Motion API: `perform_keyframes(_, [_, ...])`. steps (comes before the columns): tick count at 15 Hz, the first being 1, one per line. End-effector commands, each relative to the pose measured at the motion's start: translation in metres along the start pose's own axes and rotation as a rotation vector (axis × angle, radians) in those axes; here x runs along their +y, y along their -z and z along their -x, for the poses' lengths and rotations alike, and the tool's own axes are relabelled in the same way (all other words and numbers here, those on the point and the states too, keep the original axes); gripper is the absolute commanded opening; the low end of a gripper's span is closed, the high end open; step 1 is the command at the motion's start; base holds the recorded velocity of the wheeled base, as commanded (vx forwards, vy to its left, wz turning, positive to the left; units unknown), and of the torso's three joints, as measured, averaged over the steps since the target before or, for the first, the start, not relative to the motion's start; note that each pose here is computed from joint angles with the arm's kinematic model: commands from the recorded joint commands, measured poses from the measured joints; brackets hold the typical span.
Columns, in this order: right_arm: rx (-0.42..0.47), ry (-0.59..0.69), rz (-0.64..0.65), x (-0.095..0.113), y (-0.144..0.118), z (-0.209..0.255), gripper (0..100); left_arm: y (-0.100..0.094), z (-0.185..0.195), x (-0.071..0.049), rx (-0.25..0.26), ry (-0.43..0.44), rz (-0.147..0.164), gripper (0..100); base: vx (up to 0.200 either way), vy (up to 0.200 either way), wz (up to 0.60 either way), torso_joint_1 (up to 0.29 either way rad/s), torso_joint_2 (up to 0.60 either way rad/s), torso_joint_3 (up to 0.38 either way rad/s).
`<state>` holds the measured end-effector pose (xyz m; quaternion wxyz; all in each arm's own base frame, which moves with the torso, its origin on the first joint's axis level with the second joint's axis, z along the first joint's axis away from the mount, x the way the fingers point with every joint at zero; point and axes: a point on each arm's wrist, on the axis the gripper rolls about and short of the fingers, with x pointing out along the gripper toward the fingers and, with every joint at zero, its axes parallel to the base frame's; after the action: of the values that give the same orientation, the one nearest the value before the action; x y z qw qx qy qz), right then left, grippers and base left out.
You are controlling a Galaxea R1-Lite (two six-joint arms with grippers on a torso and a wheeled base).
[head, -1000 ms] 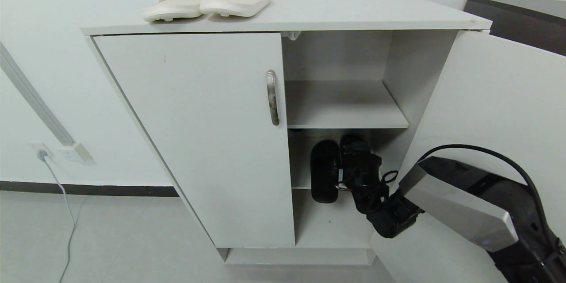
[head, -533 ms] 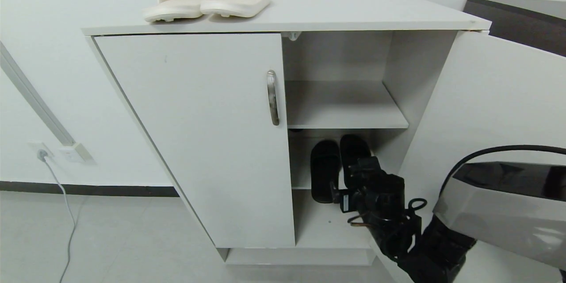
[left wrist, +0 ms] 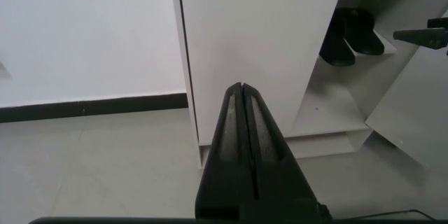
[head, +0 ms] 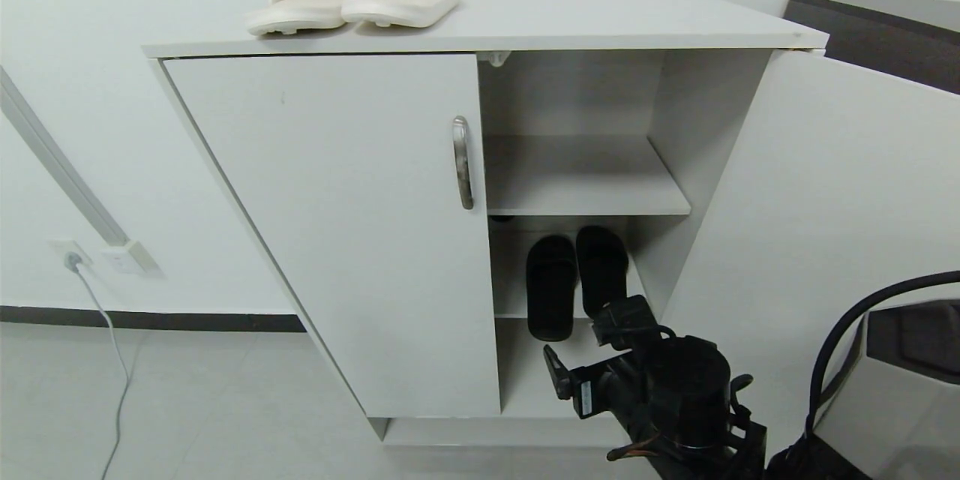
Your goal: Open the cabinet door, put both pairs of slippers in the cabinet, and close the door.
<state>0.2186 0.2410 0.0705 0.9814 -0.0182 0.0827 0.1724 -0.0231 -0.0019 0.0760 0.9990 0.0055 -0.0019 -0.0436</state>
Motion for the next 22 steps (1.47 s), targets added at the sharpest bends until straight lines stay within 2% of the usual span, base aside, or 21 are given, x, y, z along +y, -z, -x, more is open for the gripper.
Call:
perform_keyframes(1, [-0.005,-0.003,-0.002,0.0001,-0.0016,0.0013,100,-0.0001,-0.0001,0.0,0.0,-0.001,0.0,0,-0.2,0.0,0.0,0.002,0.0,0.007])
perform_keyframes(3, [-0.005,-0.003,-0.002,0.0001,-0.0016,0.0013,100,-0.0001,-0.0001,0.0,0.0,-0.001,0.0,0,-0.2,0.0,0.0,-0.002,0.0,0.012])
perform_keyframes(14, [0.021,0.009,0.011,-0.0021,0.007,-0.0012,100,0.0001,-0.0001,0.0,0.002,0.0,0.0,0,0.0,0.0,0.0,0.0,0.0,0.0])
perform_keyframes(22, [0.015,0.016,0.008,-0.0024,0.0077,-0.0021,100,-0.0001,-0.0001,0.0,0.0,-0.001,-0.003,0,0.0,0.0,0.0,0.002,0.0,0.164])
